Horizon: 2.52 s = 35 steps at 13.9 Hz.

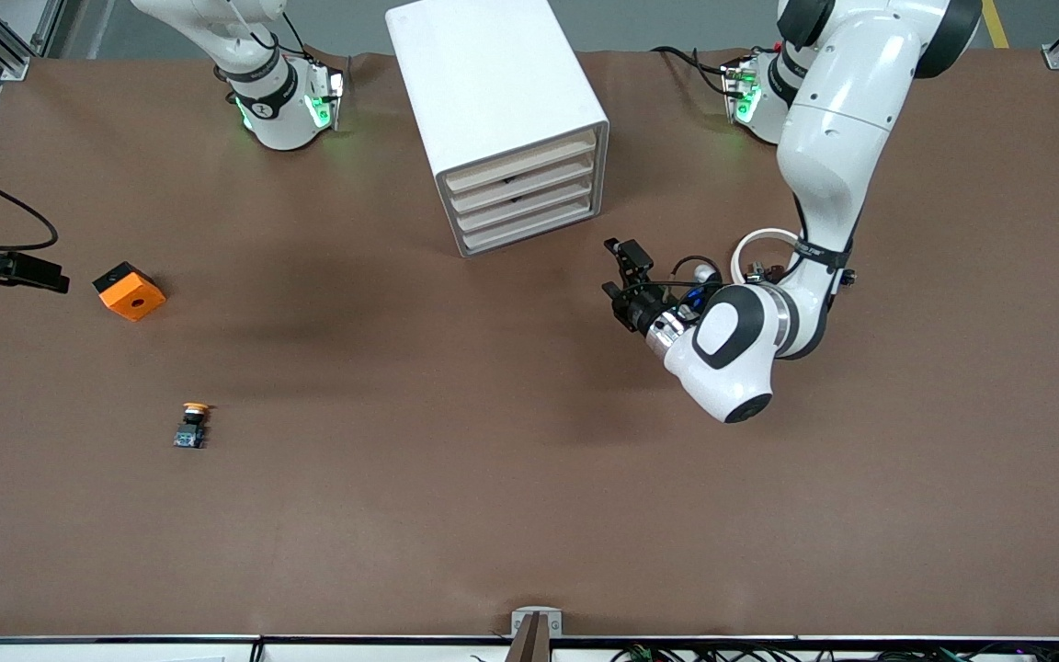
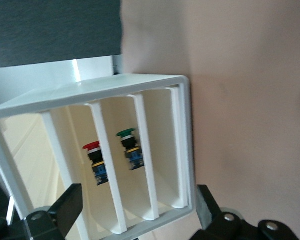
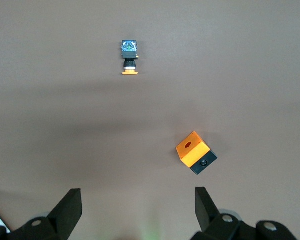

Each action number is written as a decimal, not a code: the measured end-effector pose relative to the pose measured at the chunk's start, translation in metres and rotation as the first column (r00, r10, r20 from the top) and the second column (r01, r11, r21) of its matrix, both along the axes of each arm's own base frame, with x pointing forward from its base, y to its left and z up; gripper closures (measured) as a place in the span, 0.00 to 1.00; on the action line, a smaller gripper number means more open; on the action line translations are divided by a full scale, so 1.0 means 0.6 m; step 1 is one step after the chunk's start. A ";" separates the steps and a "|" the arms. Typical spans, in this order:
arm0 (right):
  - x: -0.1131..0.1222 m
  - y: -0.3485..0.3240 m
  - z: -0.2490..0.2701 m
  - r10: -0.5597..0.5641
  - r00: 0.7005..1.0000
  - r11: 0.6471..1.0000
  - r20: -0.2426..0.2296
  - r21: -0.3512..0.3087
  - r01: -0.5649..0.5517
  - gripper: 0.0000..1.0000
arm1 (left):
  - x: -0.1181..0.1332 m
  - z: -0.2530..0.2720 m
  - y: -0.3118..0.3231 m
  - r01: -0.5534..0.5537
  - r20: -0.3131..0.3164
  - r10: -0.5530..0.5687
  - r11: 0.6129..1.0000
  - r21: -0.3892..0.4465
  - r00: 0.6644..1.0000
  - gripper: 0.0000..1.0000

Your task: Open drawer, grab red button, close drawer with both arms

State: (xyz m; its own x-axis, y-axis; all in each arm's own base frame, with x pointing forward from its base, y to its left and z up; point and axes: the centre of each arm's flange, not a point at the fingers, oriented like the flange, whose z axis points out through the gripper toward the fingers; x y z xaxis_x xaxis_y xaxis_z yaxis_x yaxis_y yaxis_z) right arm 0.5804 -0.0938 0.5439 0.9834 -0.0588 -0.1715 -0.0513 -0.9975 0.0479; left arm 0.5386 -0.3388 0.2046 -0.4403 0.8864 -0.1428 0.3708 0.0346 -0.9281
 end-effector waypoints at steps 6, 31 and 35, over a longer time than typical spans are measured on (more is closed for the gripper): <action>0.000 0.001 0.000 0.001 1.000 1.000 -0.001 0.001 -0.001 0.00 | -0.098 -0.014 -0.091 0.111 -0.149 -0.111 0.994 -0.010 0.983 0.05; 0.007 0.093 -0.003 -0.237 0.971 0.971 -0.014 0.040 0.237 0.00 | -0.284 -0.072 -0.162 0.313 -0.335 -0.295 0.950 0.001 0.895 0.66; 0.008 0.113 -0.003 -0.240 0.971 0.970 -0.014 0.037 0.240 0.00 | -0.288 -0.076 -0.164 0.316 -0.338 -0.297 0.949 0.002 0.893 0.83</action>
State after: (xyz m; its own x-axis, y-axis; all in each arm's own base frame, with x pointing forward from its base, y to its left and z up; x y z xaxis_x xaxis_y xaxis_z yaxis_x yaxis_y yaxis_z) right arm 0.5854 -0.0262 0.5421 0.9397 -0.2861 -0.1873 -0.2890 -0.9572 0.0121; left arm 0.3661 -0.4371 0.1592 -0.1584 0.9872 0.0161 0.0453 0.0235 -0.9987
